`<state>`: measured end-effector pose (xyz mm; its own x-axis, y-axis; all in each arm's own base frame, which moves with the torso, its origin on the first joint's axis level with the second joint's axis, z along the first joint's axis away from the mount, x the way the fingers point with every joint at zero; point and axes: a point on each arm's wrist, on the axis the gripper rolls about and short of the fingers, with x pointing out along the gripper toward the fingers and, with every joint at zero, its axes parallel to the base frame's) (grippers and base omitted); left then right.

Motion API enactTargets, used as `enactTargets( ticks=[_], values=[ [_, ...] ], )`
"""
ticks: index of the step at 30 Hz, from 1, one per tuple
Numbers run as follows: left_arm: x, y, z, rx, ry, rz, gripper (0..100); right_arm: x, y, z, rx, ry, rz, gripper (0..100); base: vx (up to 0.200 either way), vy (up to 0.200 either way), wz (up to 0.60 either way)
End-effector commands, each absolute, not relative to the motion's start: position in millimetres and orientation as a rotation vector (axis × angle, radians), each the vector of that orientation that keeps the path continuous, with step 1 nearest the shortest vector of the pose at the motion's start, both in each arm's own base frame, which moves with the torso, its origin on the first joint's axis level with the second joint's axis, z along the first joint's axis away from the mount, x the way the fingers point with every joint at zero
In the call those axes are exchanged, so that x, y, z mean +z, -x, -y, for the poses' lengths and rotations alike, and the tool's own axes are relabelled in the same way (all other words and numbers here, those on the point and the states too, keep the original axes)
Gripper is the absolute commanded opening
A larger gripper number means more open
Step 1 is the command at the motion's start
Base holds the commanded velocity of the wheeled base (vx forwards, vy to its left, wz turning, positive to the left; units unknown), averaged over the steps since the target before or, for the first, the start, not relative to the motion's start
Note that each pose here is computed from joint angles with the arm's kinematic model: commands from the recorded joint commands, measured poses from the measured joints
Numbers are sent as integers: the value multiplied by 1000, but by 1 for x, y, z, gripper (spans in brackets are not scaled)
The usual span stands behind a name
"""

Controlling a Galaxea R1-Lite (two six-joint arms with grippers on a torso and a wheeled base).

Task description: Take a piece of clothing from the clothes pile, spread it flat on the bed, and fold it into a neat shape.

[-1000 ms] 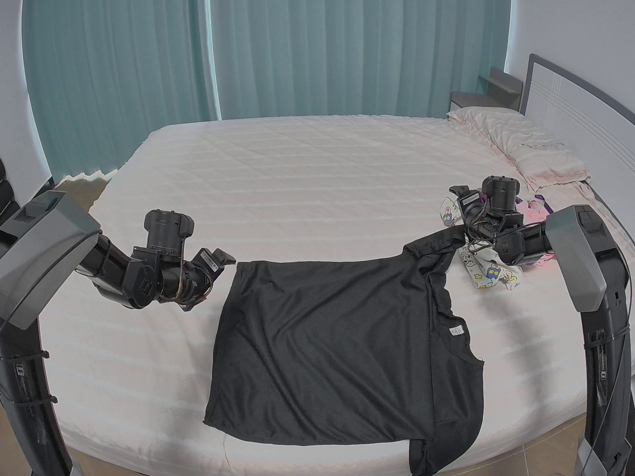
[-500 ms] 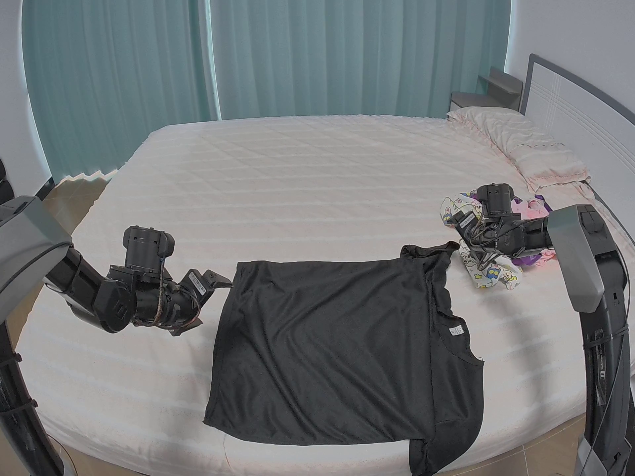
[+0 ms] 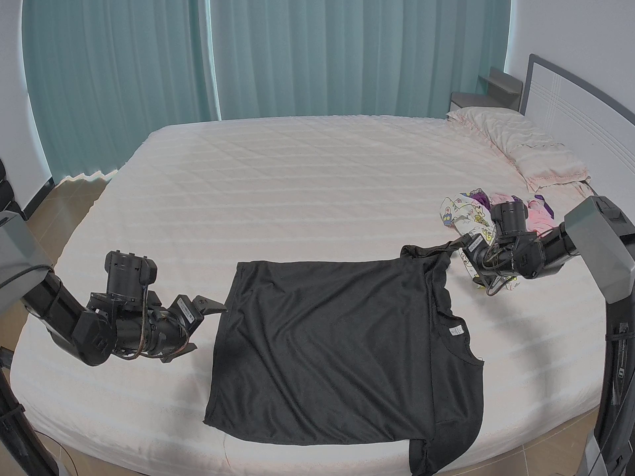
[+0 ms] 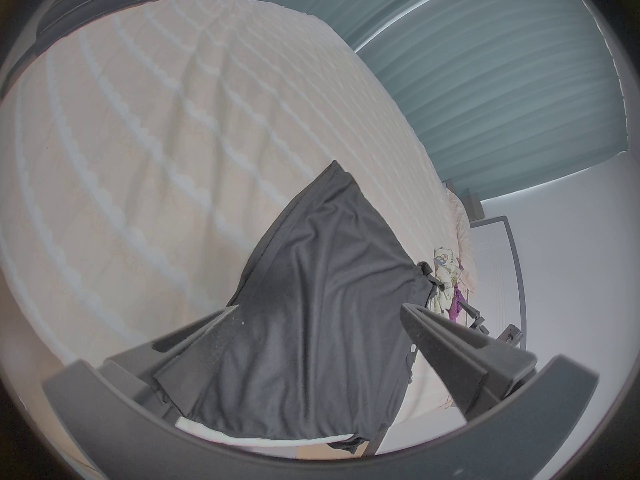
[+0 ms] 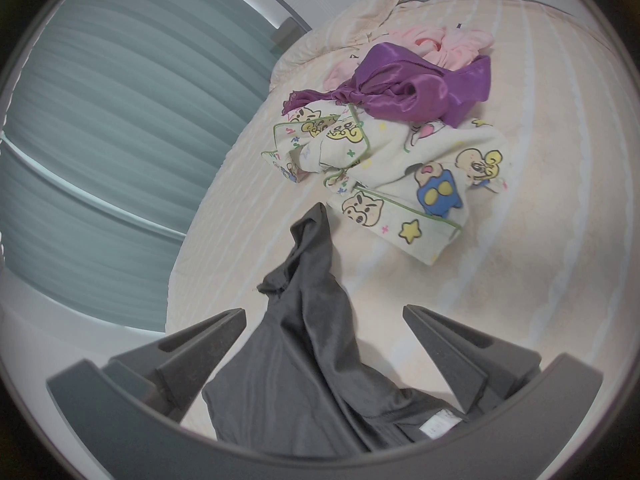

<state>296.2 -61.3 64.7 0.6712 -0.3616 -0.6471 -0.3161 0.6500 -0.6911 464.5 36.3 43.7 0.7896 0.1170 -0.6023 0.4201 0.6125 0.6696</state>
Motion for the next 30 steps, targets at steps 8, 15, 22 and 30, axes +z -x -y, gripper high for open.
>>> enactTargets(
  ticks=[8, 15, 22, 30],
  values=[
    [28, -223, 51, 31, 864, -987, 100, 14, -345, -35, -72, -823, -599, 100, 0, 0, 0],
    [-7, -212, 69, 122, 728, -1024, 100, 4, -317, -35, -66, -852, -586, 100, 0, 0, 0],
    [-26, -204, 84, 80, 676, -973, 100, 8, -307, -35, -45, -855, -550, 100, 0, 0, 0],
    [-27, -198, 85, 103, 646, -959, 100, 10, -305, -36, -40, -854, -549, 100, 0, 0, 0]
  ],
)
